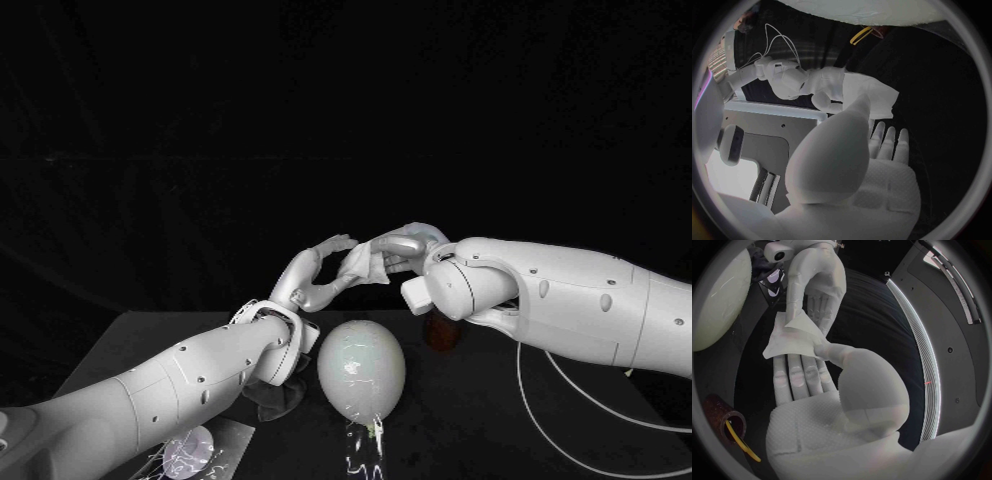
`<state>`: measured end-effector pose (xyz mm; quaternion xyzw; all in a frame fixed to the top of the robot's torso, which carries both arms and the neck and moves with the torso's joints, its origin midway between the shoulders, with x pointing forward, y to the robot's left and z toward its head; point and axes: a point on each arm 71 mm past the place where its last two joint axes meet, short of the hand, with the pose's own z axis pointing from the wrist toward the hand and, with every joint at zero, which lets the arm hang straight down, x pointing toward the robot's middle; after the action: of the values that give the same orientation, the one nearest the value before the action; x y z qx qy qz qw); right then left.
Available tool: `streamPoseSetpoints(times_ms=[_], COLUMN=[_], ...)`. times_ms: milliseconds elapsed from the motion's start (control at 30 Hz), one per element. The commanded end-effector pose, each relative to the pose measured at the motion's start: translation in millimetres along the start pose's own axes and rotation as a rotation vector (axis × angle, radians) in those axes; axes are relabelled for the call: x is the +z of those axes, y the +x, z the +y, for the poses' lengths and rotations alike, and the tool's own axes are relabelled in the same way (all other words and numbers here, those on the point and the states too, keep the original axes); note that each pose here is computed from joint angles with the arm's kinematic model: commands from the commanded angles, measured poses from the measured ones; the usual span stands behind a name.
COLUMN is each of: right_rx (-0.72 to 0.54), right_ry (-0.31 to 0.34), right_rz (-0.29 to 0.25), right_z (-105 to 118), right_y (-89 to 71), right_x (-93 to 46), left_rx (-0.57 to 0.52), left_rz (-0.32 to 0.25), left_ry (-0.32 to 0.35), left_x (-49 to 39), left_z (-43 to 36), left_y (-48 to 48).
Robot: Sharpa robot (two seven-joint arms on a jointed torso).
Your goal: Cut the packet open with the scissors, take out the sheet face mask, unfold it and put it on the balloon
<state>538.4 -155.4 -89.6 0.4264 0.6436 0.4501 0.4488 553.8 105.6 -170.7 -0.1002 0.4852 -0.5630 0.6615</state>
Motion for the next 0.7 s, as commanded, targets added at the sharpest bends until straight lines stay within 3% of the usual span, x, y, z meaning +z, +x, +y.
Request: streamPoseSetpoints(times_ms=[33,700], right_rx=[-0.011,-0.045], right_ry=[-0.017,-0.018], right_rz=[0.003,0.047], right_z=[1.8,0.6], right_y=[-1.5,4.8], right_x=[0.5,-0.3], left_rx=[-0.035,-0.091], left_rz=[-0.02,0.0], left_ry=[0.023,-0.005], left_x=[0.5,1.2], left_z=[-3.0,-4.1], left_y=[-1.2,2.8])
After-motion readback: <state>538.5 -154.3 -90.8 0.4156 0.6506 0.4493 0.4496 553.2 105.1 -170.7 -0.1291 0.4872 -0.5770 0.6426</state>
